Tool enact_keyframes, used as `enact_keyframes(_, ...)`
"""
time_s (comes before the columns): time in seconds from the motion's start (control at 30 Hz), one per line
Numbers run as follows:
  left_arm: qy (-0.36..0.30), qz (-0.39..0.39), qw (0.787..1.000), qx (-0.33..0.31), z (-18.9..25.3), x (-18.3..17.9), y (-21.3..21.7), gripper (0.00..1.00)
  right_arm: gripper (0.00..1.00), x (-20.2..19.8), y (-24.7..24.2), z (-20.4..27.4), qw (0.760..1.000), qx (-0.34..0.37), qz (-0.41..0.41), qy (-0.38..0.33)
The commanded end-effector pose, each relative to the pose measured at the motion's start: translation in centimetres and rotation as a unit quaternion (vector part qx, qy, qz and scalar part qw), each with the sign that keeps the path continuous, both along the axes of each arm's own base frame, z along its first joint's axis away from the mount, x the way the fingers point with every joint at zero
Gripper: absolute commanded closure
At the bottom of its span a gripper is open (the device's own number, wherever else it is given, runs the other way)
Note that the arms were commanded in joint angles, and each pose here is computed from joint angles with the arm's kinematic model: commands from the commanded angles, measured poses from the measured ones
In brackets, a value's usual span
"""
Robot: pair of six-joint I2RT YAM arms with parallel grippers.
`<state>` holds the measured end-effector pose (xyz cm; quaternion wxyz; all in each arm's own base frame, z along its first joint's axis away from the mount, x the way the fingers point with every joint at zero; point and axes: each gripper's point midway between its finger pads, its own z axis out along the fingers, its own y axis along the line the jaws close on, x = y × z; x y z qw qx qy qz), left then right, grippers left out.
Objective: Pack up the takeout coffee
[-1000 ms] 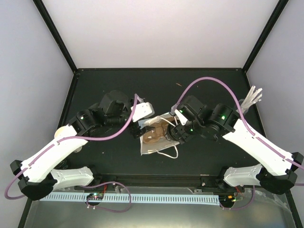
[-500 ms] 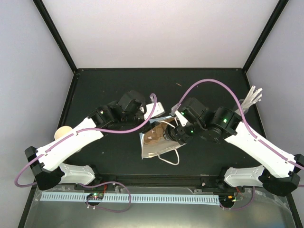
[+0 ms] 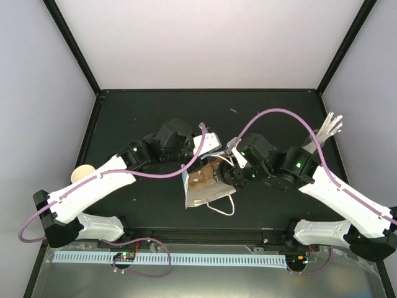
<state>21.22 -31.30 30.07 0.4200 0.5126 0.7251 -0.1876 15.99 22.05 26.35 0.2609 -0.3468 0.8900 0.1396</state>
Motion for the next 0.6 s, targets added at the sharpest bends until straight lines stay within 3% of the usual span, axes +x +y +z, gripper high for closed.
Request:
enact_keyframes(0.0, -0.013, -0.019, 1.000, -0.021, 0.6, -0.3, -1.4, 0.51, 0.48, 0.5, 0.2, 0.8, 0.999, 0.022, -0.011, -0.023)
enact_keyframes(0.17, -0.027, -0.010, 0.999, -0.016, 1.2, 0.0, -1.6, 0.79, 0.49, 0.6, 0.0, 1.0, 0.999, 0.030, -0.013, -0.036)
enact_keyframes(0.33, -0.036, -0.012, 0.999, -0.023, 1.9, -0.3, -1.6, 0.96, 0.51, 0.5, -0.1, 1.3, 0.998, 0.037, -0.010, -0.053)
enact_keyframes(0.57, -0.029, -0.003, 0.999, -0.035, 2.2, -0.5, -1.5, 0.99, 0.52, -1.6, 2.0, 2.4, 0.991, 0.063, 0.048, -0.103)
